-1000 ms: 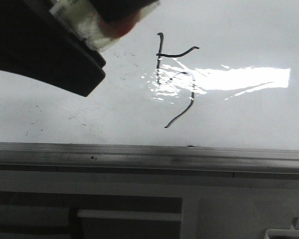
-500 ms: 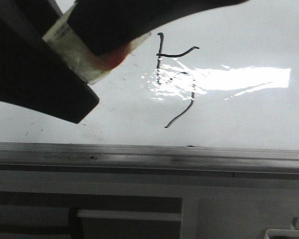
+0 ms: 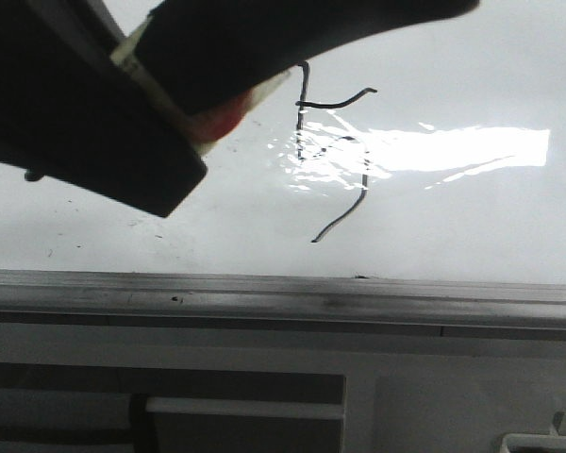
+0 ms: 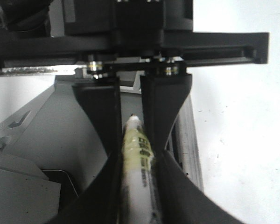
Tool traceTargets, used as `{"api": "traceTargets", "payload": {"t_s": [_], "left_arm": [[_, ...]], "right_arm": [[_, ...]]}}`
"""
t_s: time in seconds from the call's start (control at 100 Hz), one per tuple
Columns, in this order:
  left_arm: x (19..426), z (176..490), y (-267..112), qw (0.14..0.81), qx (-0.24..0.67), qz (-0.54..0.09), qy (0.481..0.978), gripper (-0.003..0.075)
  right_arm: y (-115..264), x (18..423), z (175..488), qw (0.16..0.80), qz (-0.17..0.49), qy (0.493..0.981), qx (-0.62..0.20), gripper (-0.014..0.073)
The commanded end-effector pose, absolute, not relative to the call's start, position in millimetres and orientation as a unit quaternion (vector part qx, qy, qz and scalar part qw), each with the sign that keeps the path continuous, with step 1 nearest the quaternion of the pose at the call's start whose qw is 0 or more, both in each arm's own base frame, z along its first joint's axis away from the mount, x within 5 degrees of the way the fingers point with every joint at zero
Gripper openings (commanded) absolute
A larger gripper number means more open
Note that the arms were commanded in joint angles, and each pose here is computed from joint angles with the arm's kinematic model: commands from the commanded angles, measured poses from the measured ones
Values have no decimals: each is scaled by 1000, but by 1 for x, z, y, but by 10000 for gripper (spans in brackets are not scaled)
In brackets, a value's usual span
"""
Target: Write number 5 on whiteboard
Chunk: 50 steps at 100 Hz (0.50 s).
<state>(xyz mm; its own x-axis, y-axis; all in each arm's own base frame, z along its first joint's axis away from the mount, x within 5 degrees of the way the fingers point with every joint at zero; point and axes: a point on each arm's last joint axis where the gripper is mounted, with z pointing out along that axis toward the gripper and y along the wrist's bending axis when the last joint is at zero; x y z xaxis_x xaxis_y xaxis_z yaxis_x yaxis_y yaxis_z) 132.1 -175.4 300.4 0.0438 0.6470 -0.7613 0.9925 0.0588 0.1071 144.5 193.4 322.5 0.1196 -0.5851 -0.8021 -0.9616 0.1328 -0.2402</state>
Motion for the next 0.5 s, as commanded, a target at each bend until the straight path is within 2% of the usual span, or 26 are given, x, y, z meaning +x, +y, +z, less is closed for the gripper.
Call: {"api": "traceTargets", "payload": {"t_s": [0.0, 0.22, 0.29, 0.36, 0.49], "left_arm": [[137, 322, -179, 396, 589, -271, 650, -20], [136, 322, -178, 390, 593, -274, 649, -20], [135, 321, -178, 386, 595, -276, 648, -20], [134, 321, -178, 383, 597, -278, 648, -20], [133, 321, -178, 378, 600, -281, 647, -20]], "right_arm": [[194, 143, 334, 432, 239, 619, -611, -43], [194, 142, 334, 429, 241, 619, -611, -41], [194, 143, 334, 430, 241, 620, -611, -14], [194, 143, 334, 430, 241, 620, -611, 79], [193, 142, 335, 428, 248, 630, -599, 378]]}}
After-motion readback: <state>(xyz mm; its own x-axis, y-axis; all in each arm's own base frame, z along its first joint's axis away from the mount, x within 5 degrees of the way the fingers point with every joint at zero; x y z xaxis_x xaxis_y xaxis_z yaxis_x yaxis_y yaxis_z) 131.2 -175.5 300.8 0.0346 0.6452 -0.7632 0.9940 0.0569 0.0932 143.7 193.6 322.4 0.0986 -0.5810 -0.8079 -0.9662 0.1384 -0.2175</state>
